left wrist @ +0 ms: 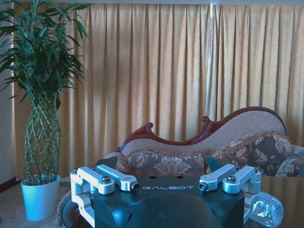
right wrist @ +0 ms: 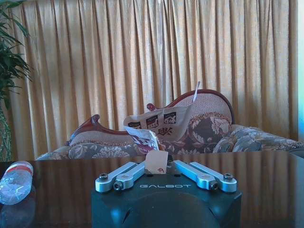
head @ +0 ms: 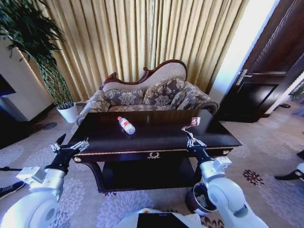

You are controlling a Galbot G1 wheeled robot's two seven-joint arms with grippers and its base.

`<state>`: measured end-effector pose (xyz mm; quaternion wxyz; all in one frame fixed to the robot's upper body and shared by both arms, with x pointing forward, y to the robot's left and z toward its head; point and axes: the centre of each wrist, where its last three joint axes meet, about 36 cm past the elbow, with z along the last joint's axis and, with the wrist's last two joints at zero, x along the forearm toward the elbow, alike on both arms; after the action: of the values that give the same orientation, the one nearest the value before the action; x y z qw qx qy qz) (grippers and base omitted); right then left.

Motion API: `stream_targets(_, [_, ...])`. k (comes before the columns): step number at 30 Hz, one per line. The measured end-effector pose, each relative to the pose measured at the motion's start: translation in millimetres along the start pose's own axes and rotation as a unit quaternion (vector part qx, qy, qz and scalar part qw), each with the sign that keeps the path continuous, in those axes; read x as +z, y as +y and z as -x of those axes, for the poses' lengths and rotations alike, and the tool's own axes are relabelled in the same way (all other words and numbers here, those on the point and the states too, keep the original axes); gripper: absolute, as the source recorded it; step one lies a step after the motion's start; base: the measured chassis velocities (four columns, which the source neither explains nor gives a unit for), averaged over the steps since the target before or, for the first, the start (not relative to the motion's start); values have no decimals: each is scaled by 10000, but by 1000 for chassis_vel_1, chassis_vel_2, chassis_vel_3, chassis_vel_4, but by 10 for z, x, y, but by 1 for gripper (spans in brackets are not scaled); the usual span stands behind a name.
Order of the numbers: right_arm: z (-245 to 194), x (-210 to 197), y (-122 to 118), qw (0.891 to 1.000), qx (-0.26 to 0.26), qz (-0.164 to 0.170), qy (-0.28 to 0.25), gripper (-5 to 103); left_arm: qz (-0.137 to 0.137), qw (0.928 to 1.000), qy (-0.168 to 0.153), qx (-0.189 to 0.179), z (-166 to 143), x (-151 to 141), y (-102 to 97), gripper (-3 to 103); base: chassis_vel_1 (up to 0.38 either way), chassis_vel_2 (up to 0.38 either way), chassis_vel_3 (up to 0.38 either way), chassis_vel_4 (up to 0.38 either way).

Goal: Move to the front of the table and place the trash on the table into the trash bin.

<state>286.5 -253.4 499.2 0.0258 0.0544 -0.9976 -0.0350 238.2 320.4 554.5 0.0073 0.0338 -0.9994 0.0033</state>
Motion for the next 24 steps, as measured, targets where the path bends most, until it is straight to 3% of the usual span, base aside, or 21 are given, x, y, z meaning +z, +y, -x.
stream_targets(13, [44, -4, -55, 10000, -22, -27, 8, 0, -62, 9998, 22, -175, -22, 1, 28, 100, 107, -110, -104, 101])
stream_targets(24, [27, -36, -50, 10000, -54, -57, -10, 0, -77, 9997, -229, -62, 29, -45, 119, 100, 94, -91, -91, 86])
